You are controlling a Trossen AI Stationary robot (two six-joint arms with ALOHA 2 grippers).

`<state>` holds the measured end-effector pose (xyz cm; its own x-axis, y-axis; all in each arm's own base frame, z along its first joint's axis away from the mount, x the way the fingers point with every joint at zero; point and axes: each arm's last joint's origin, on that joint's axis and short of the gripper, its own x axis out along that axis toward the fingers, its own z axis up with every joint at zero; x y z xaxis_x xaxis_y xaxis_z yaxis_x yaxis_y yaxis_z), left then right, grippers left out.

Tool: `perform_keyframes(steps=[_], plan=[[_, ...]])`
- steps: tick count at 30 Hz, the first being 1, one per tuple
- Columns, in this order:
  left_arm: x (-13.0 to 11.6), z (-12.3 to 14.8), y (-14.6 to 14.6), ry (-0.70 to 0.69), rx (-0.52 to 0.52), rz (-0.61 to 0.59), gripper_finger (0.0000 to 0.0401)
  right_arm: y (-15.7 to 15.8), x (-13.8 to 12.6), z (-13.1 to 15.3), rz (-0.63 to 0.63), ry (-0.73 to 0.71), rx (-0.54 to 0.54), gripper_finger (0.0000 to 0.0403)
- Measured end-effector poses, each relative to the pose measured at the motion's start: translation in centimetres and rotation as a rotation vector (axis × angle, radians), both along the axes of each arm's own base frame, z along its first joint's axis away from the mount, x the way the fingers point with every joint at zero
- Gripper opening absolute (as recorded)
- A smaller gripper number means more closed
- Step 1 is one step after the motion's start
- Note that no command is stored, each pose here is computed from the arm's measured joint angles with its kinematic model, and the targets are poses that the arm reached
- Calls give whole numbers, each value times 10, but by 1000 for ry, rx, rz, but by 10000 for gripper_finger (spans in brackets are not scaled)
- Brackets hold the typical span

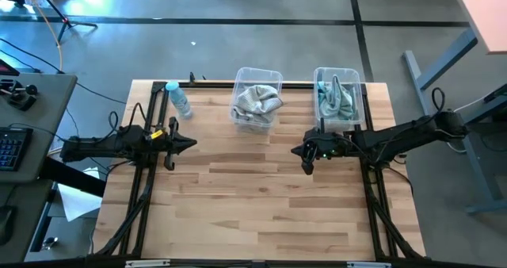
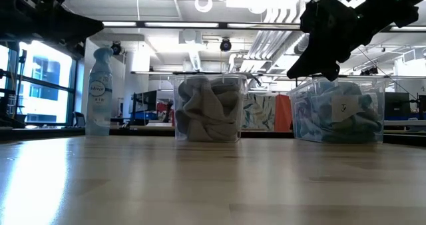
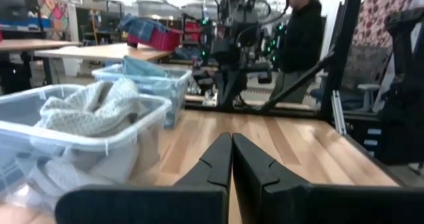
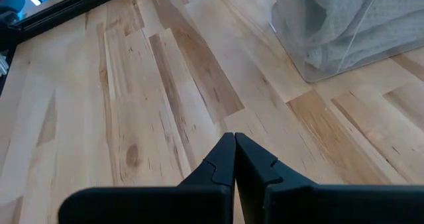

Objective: Sort microfiber towel by color & place in baskets
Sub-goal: Return to Home Position

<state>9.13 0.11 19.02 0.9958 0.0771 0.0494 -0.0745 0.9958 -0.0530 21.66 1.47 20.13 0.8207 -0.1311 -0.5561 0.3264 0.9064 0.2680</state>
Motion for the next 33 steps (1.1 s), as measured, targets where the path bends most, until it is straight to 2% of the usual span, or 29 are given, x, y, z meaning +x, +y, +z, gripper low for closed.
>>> perform_keyframes(steps=[11,16,24,33], plan=[[0,-3,0,24,59,-1,0,0,0,0,10,-3,-13,0],[6,-21,-1,25,39,-22,0,0,1,1,20,-13,-18,0],[8,-23,0,49,27,4,0,1,3,4,52,-45,-29,0],[8,-23,0,52,27,-1,0,6,4,8,114,-77,-156,0]])
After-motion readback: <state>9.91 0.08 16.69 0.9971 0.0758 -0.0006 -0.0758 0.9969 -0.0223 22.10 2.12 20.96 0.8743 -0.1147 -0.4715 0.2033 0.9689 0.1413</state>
